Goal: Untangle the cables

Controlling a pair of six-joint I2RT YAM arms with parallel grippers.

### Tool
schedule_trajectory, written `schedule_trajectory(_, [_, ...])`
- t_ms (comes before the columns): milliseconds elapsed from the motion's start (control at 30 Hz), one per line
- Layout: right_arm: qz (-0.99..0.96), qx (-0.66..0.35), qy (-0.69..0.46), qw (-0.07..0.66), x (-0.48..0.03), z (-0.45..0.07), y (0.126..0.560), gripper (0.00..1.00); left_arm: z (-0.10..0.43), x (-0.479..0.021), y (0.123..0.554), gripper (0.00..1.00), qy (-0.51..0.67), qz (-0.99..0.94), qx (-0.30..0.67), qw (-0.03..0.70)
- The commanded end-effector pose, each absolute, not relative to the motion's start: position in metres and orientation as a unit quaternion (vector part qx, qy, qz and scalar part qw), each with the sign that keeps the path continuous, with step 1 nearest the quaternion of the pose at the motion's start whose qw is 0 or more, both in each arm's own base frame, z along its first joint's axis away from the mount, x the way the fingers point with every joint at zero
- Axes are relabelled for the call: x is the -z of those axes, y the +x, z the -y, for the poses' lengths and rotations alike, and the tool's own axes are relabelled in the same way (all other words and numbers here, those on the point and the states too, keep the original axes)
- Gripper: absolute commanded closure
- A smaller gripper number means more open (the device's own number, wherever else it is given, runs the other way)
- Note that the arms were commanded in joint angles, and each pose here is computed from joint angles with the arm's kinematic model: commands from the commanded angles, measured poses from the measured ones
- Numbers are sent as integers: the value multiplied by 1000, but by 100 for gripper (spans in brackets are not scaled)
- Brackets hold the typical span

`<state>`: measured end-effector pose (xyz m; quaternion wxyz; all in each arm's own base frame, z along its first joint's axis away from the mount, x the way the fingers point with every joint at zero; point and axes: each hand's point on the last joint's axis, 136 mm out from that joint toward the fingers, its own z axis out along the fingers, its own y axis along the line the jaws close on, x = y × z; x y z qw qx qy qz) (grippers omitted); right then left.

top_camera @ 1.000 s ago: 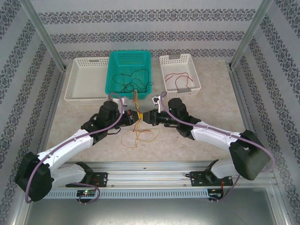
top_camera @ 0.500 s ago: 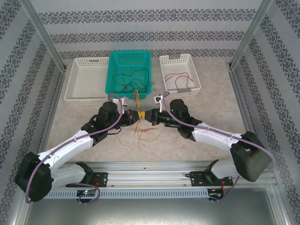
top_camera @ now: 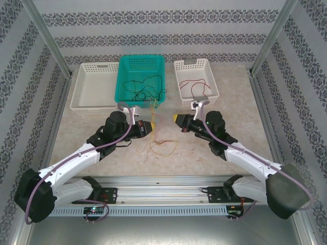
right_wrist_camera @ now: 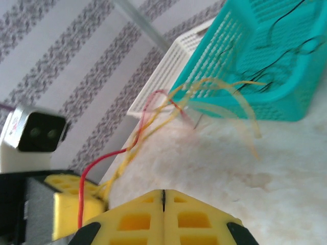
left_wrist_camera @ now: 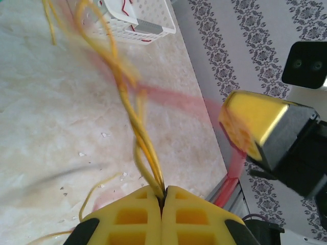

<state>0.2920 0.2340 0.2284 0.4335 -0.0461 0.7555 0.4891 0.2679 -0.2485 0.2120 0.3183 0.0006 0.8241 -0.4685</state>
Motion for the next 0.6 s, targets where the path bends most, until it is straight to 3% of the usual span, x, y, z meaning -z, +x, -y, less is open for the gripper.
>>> schedule_trajectory(0, [-745,-474,14,470,-237,-198,302,100,246,-213,261,100,21,-827,457,328])
schedule_trajectory(167, [-734,-467,54,490,-243,-163,303,100,243,-207,257,100,26,-833,447,325])
schedule_trajectory(333, [-735,-504,-42,452,-249,-206,281,100,246,-206,260,100,21,-830,455,321])
schedule_trajectory(500, [-732,-522,-115,423,-241,-255,260,77,254,-210,265,100,11,-822,474,315])
schedule_trajectory(567, [-730,-529,-133,413,-236,-270,255,72,256,-214,268,100,-2,-815,487,314])
